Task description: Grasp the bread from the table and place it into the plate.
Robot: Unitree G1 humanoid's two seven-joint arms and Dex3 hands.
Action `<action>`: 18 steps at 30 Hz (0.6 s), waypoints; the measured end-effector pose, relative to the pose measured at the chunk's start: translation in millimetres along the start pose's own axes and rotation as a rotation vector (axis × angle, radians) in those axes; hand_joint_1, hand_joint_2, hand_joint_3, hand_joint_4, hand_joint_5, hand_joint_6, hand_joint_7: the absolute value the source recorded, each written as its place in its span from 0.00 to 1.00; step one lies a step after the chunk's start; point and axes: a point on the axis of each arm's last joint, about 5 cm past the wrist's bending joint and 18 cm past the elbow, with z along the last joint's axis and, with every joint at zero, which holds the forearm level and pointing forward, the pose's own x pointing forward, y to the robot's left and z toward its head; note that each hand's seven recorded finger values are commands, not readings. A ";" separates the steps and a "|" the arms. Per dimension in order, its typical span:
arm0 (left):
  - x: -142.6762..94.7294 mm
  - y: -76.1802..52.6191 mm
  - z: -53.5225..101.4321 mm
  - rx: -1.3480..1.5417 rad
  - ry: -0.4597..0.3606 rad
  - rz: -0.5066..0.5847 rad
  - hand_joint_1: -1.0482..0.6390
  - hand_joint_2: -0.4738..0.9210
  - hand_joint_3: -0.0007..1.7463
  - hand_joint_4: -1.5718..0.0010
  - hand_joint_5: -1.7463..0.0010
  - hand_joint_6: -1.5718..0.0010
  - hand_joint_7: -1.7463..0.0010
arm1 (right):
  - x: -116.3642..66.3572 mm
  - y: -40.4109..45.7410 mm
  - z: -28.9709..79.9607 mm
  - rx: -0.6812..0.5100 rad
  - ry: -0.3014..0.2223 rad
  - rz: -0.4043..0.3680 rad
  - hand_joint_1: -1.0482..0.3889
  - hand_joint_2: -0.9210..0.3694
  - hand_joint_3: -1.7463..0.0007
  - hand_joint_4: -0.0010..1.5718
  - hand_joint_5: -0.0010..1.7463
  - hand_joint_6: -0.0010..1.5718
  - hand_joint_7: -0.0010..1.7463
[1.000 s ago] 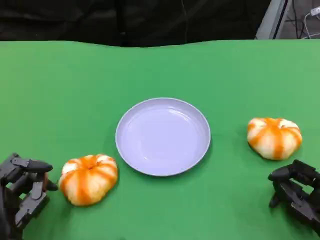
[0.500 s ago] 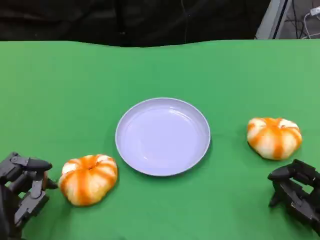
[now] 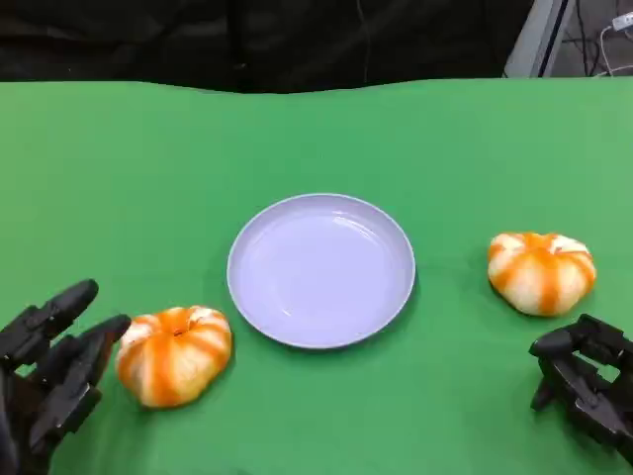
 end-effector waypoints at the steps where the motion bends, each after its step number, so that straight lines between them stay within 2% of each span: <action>1: -0.4 0.4 0.3 -0.005 0.001 -0.013 0.45 1.00 0.07 0.61 1.00 0.66 1.00 | 0.1 0.1 0.0 0.000 0.000 0.001 0.55 0.00 0.75 0.41 0.97 0.49 0.59; 7: -0.5 3.9 4.5 0.128 -0.006 -0.119 0.25 1.00 0.02 0.70 1.00 0.73 1.00 | 0.2 0.3 -0.1 0.000 0.001 0.004 0.55 0.00 0.75 0.41 0.97 0.50 0.59; 9: -0.1 3.9 5.1 0.193 -0.002 -0.132 0.21 1.00 0.03 0.73 1.00 0.74 1.00 | 0.2 0.4 -0.1 -0.001 0.001 0.005 0.55 0.00 0.75 0.41 0.97 0.50 0.59; 11: 0.6 3.8 6.0 0.284 0.001 -0.152 0.20 1.00 0.03 0.74 1.00 0.74 0.99 | 0.3 0.6 -0.1 -0.001 0.001 0.004 0.55 0.00 0.74 0.41 0.97 0.50 0.59; 18: -1.6 2.0 6.0 0.572 0.022 -0.221 0.15 0.99 0.00 0.69 0.98 0.68 0.99 | 0.7 1.1 0.0 -0.004 0.002 0.007 0.55 0.00 0.74 0.41 0.97 0.50 0.60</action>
